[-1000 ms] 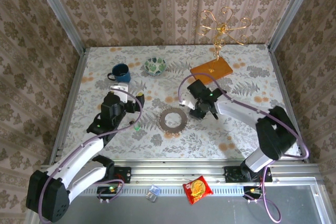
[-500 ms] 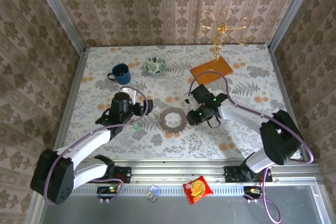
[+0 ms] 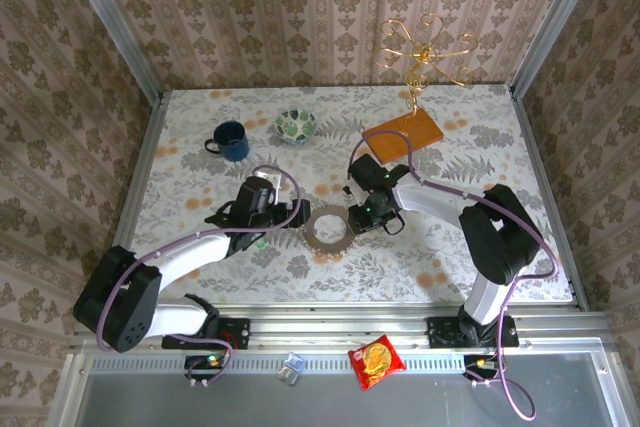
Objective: Put the keys on the keyring
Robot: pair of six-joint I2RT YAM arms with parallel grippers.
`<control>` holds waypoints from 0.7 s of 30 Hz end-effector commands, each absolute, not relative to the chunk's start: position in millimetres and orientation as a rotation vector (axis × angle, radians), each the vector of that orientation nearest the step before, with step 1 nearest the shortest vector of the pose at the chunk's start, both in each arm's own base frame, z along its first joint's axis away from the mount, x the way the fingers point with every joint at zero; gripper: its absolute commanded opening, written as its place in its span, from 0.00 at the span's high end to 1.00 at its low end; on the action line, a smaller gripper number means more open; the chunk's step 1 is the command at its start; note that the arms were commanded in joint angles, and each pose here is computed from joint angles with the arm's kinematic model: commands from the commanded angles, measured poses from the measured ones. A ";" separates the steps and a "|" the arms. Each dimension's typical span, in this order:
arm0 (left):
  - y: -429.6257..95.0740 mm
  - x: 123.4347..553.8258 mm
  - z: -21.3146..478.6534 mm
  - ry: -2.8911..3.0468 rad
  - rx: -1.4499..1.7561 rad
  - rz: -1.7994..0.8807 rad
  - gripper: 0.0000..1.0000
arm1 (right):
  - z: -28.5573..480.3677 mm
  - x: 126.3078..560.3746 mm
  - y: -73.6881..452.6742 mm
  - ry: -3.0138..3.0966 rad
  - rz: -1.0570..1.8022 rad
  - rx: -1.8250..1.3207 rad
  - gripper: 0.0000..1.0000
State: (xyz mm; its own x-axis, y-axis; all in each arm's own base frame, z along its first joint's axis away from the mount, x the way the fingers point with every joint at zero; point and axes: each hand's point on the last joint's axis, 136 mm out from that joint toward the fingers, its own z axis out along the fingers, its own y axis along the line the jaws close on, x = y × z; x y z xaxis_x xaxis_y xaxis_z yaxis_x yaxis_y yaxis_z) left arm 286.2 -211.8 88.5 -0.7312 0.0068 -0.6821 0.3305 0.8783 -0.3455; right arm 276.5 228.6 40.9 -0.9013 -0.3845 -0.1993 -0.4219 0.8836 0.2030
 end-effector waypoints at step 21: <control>-216.2 293.9 99.5 2.299 0.216 -0.604 0.02 | 28.7 267.8 241.3 2.965 0.378 -0.727 0.83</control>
State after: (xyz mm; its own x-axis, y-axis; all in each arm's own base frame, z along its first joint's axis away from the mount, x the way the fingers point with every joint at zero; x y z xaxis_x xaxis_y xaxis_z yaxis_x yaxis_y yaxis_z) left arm 286.7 -211.9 88.4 -0.7328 -0.0005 -0.6805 0.3246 0.8786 -0.3503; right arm 274.1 236.2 29.9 -0.8908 -0.4264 -0.1572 -0.4516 0.8693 0.2010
